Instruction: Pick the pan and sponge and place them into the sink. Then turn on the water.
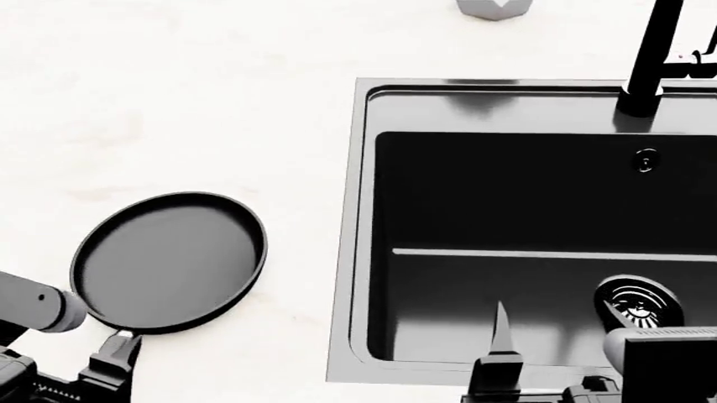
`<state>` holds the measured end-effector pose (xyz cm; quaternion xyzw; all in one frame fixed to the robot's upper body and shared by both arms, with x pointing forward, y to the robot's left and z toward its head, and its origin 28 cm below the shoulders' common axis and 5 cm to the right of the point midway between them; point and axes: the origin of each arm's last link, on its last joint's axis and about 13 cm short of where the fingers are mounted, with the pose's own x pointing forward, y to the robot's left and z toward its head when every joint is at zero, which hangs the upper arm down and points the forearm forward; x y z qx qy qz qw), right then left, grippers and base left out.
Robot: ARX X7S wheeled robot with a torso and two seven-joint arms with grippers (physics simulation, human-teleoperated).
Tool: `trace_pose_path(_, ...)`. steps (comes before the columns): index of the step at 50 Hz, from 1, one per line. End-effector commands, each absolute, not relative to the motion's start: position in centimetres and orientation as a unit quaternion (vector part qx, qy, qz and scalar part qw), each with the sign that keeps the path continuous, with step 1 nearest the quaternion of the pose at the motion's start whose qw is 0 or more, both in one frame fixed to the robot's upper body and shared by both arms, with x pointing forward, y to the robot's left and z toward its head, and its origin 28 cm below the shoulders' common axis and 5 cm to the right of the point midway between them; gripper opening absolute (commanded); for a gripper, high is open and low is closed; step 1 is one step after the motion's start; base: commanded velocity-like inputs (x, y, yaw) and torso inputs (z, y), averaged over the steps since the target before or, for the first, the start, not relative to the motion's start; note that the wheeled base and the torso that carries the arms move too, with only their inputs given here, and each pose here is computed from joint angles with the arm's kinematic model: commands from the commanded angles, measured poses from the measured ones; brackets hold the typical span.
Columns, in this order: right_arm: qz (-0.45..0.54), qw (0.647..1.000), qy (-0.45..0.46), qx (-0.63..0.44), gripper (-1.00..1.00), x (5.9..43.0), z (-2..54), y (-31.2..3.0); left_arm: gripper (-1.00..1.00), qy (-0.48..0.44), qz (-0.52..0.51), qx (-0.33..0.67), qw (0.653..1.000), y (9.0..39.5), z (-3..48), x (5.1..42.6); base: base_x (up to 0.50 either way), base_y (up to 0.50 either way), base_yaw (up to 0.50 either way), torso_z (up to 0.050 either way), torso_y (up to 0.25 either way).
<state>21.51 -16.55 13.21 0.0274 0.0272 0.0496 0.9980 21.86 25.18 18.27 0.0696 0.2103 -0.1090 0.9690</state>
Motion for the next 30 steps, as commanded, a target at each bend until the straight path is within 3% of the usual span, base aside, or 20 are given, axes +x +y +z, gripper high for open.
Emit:
trace_pose_path(1, 0.048, 0.998, 0.032, 0.031, 1.00, 21.4, 13.1, -16.6, 1.00, 0.232, -0.119, 0.076, 0.962, 25.2, 18.0, 22.9, 0.00, 0.00, 0.00, 0.000, 0.000)
trace_pose_path(30, 0.045, 0.997, 0.040, 0.039, 1.00, 21.4, 12.7, -16.7, 1.00, 0.277, -0.134, 0.082, 0.948, 25.1, 16.8, 24.0, 0.00, 0.00, 0.00, 0.000, 0.000)
